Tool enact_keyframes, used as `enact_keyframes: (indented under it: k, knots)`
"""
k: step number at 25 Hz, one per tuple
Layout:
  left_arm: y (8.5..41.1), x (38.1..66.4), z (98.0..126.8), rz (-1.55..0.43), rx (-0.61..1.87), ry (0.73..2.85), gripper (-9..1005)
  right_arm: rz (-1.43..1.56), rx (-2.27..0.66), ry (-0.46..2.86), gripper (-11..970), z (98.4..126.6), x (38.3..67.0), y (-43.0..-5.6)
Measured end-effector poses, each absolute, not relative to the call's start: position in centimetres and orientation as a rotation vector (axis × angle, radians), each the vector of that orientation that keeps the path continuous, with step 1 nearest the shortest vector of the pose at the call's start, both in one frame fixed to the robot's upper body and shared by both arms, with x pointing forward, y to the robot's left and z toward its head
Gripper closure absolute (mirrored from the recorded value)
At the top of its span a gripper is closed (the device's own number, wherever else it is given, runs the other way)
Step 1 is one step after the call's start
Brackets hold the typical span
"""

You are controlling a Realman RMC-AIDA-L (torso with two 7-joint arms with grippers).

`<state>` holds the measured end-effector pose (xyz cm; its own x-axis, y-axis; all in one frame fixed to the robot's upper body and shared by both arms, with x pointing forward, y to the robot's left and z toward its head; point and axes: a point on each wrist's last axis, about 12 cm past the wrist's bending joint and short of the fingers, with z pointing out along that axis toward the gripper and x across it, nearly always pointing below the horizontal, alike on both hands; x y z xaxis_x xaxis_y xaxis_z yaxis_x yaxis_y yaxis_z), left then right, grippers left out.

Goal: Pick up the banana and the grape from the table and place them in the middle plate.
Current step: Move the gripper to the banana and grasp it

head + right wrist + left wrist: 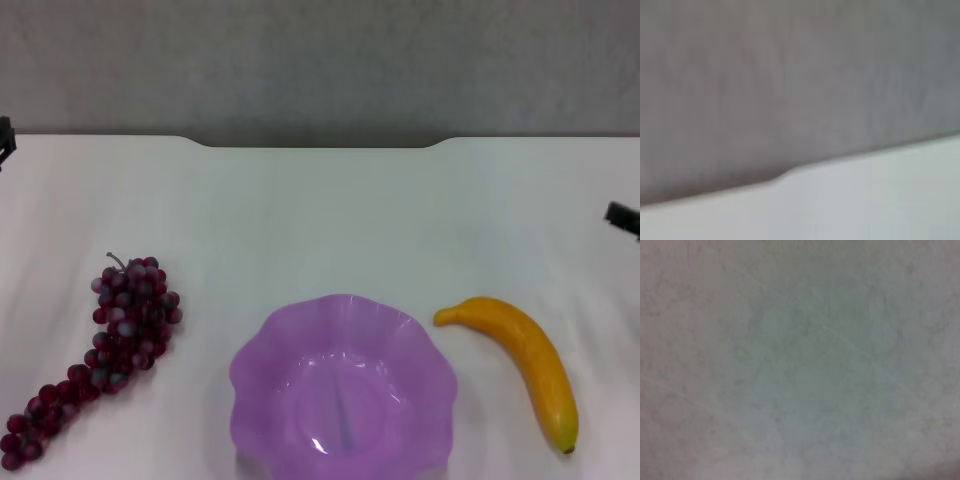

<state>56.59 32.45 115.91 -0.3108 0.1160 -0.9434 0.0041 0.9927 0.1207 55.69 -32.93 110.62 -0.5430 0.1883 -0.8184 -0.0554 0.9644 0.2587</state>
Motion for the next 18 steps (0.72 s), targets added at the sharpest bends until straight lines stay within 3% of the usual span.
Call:
enact_keyframes:
  k: [8,18]
  knots:
    - [32.1,57.0,116.1,0.119,0.108,1.910,381,0.281,-0.073,2.302,280,110.2,57.7,-30.3]
    - [32.2,57.1,116.3,0.121,0.105,1.906,381,0.278,-0.217,2.439,281,110.3,57.1,-28.2]
